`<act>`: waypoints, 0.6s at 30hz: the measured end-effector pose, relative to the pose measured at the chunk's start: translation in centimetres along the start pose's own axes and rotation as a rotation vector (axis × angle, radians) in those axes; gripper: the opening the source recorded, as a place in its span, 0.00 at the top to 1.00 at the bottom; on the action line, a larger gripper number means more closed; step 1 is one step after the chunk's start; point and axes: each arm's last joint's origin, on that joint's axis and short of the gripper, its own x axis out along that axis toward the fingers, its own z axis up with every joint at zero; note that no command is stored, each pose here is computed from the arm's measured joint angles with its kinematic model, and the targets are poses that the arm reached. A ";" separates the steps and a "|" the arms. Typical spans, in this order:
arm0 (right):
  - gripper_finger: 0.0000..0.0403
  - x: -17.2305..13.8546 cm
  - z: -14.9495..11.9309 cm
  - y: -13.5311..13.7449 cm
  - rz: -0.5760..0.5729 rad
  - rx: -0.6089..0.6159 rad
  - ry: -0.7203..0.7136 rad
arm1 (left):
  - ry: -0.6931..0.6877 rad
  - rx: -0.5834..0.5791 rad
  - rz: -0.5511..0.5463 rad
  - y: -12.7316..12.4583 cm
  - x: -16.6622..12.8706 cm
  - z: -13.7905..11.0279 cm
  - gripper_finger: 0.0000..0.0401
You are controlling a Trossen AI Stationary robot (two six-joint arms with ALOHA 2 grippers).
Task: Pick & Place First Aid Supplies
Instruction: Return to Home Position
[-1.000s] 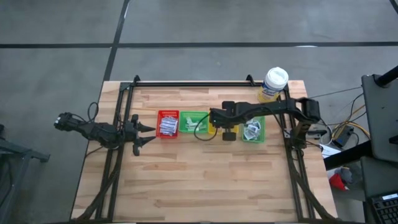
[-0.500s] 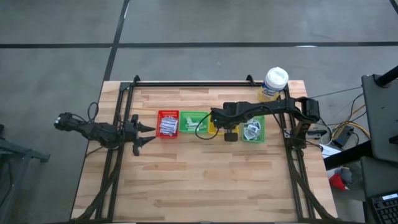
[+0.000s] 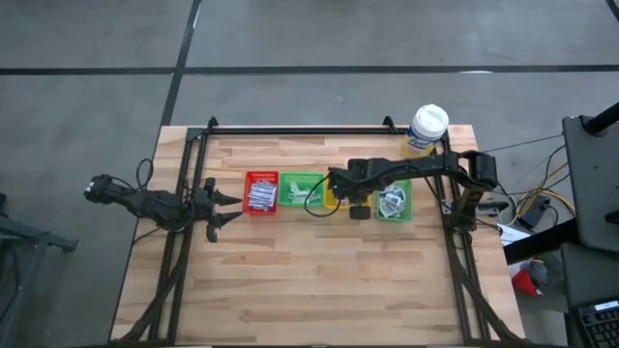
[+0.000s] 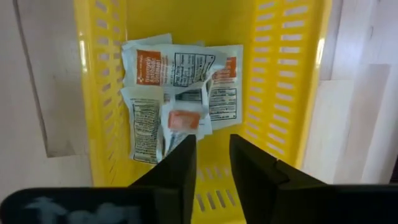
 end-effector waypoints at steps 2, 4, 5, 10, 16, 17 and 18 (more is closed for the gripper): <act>0.75 -0.3 0.3 -0.1 -0.002 0.003 -0.014 | 0.000 0.000 0.000 0.0 0.0 0.0 0.53; 0.73 -0.9 0.6 -0.3 -0.006 0.009 -0.035 | 0.000 0.000 0.000 0.0 0.0 0.0 0.53; 0.72 -1.2 0.7 -0.4 -0.007 0.012 -0.046 | 0.000 0.000 0.000 0.0 0.0 0.0 0.53; 0.71 -3.3 0.9 -0.9 -0.013 0.031 -0.117 | 0.000 0.000 0.000 0.0 0.0 0.0 0.53; 0.74 -6.8 -0.4 -1.3 -0.002 0.096 -0.222 | 0.000 0.000 0.000 0.0 0.0 0.0 0.53; 0.75 -7.5 -0.8 -1.4 0.013 0.105 -0.249 | 0.000 0.000 0.000 0.0 0.0 0.0 0.53; 0.76 -8.1 -1.1 -1.4 0.031 0.109 -0.269 | 0.000 0.000 0.000 0.0 0.0 0.0 0.53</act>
